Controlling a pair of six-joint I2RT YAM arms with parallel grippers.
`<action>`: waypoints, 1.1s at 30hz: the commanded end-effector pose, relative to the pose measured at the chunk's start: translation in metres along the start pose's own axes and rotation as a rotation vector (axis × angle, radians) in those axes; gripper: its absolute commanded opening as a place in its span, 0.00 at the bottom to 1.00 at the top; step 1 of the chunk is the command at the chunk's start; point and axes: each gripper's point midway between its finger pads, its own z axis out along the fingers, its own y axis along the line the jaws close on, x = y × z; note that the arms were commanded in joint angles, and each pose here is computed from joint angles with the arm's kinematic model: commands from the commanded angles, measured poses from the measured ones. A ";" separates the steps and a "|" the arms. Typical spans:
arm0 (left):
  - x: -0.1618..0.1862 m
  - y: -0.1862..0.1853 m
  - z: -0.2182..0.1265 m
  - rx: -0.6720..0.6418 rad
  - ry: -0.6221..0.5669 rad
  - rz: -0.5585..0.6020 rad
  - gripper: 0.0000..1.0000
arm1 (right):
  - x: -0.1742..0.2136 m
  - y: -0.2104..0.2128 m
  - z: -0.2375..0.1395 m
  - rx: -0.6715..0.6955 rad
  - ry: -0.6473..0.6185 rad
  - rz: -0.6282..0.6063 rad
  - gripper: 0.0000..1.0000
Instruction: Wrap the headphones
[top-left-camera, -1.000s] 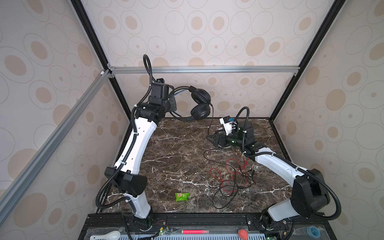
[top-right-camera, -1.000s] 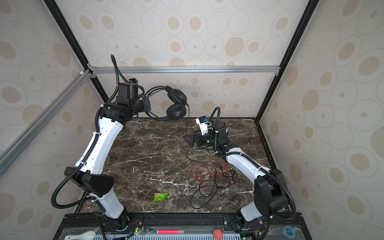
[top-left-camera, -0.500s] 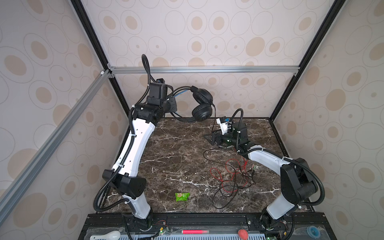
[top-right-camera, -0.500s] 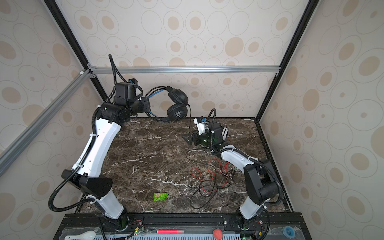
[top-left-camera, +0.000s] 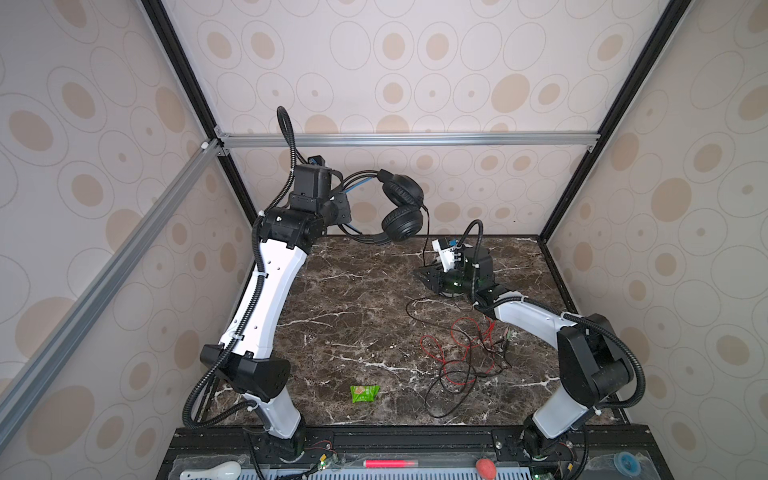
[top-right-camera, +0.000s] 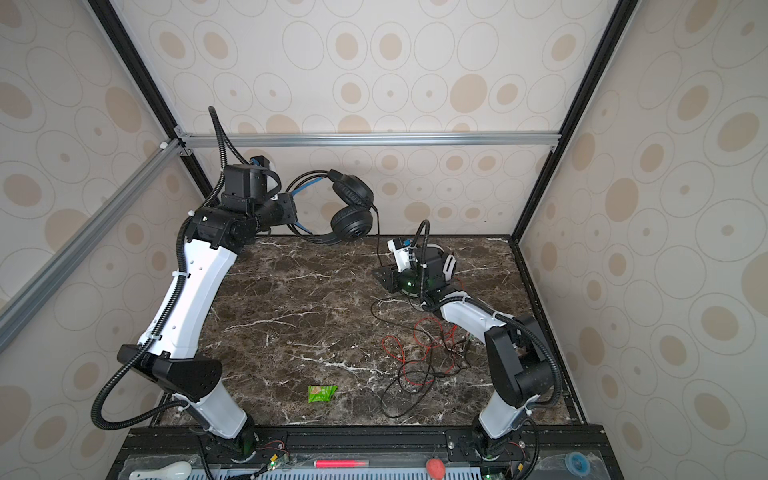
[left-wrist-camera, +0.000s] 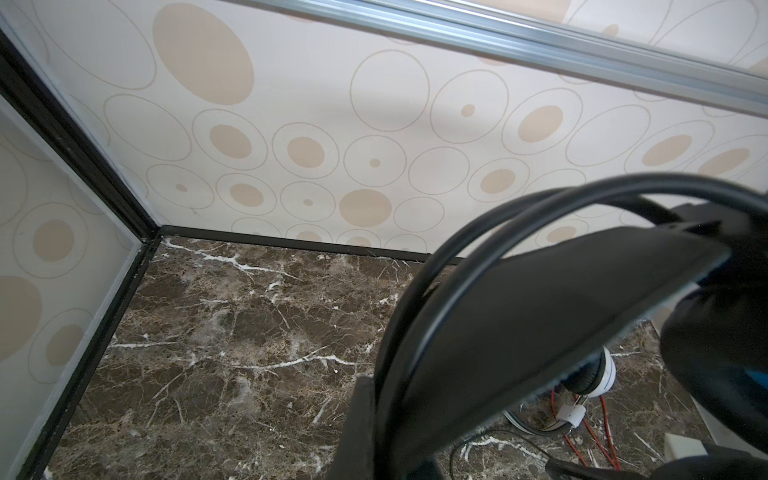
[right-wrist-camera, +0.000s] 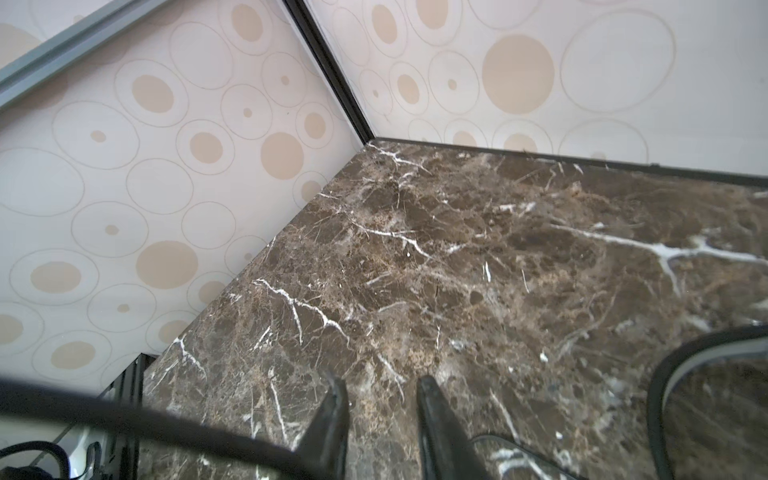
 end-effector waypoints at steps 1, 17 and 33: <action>-0.033 -0.001 -0.028 0.034 -0.126 -0.080 0.00 | 0.000 0.005 -0.017 0.034 0.013 -0.033 0.13; 0.008 0.047 -0.005 -0.122 -0.133 0.010 0.00 | -0.036 0.022 -0.118 0.440 0.239 -0.553 0.00; 0.114 -0.040 0.015 0.253 0.006 0.443 0.00 | -0.112 0.097 -0.102 0.454 0.319 -0.939 0.00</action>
